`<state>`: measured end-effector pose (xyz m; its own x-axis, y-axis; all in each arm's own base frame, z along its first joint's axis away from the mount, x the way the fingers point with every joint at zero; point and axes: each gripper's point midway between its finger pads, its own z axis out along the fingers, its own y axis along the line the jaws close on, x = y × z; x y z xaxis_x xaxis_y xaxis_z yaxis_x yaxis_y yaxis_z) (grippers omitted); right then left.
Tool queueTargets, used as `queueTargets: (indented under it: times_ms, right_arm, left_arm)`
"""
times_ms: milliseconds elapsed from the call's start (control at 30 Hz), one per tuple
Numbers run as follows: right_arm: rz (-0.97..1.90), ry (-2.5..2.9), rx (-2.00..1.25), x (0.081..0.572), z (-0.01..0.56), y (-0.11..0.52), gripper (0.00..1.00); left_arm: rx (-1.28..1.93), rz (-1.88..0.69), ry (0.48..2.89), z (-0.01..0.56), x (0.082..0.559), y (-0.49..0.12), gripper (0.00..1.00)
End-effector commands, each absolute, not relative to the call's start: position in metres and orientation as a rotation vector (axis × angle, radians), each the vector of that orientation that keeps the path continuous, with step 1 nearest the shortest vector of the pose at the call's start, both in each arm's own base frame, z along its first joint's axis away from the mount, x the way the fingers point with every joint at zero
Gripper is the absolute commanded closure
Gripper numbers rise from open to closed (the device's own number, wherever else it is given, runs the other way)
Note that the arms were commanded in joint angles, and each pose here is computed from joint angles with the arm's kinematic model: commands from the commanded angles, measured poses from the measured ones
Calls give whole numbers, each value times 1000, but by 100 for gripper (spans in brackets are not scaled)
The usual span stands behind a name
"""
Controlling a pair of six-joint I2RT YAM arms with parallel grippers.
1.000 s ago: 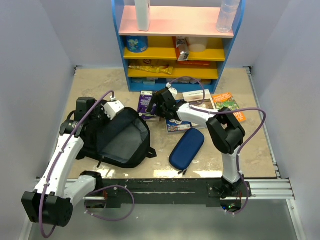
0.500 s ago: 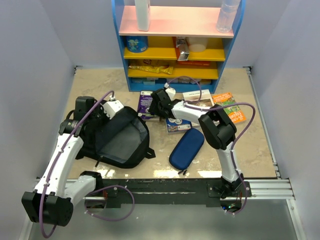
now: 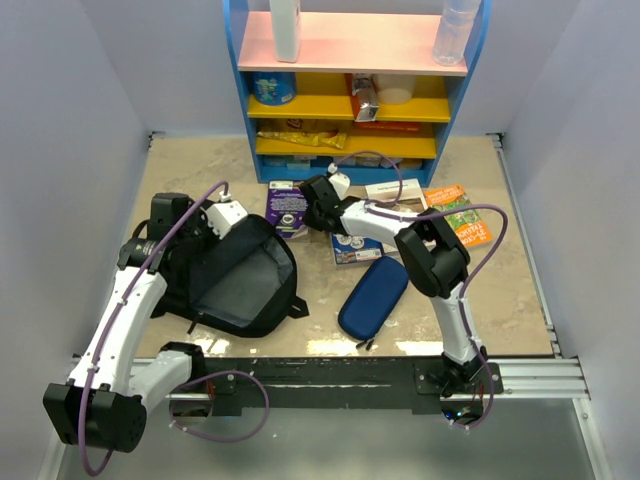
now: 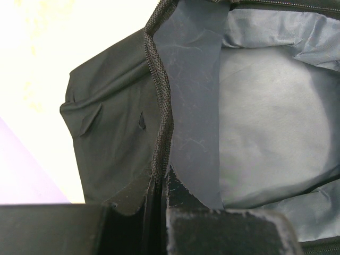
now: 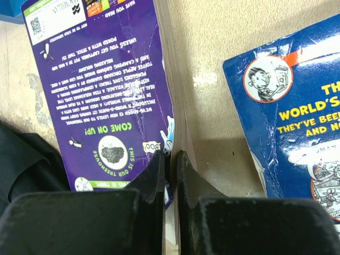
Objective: Pack the student bag
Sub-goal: Pick up the book from the center of the board.
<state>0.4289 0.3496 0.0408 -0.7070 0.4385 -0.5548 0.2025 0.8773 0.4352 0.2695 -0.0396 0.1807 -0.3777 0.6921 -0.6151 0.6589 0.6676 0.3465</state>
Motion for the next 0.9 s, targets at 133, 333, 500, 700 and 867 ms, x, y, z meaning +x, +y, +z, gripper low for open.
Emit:
queueTargets:
  times_ms: [133,333,500,700,867]
  right_arm:
    - [484,2162,485,438,113,329,100]
    - [558,2003,425,436,199,315,100]
    - [617,1937,410,422,235,305,100]
    - [739,1925,368,387,267,298,100]
    - [879,2018,315,337,255,314,100]
  left_arm:
    - [1008,78,2054,203,280,-39,100]
    - [993,62,2047,203,283,-42,100]
    - [980,61,2046,201,285,-42,100]
    - [950,59,2044,201,288,-43,100]
    - [932,49,2026,206,293,-45,100]
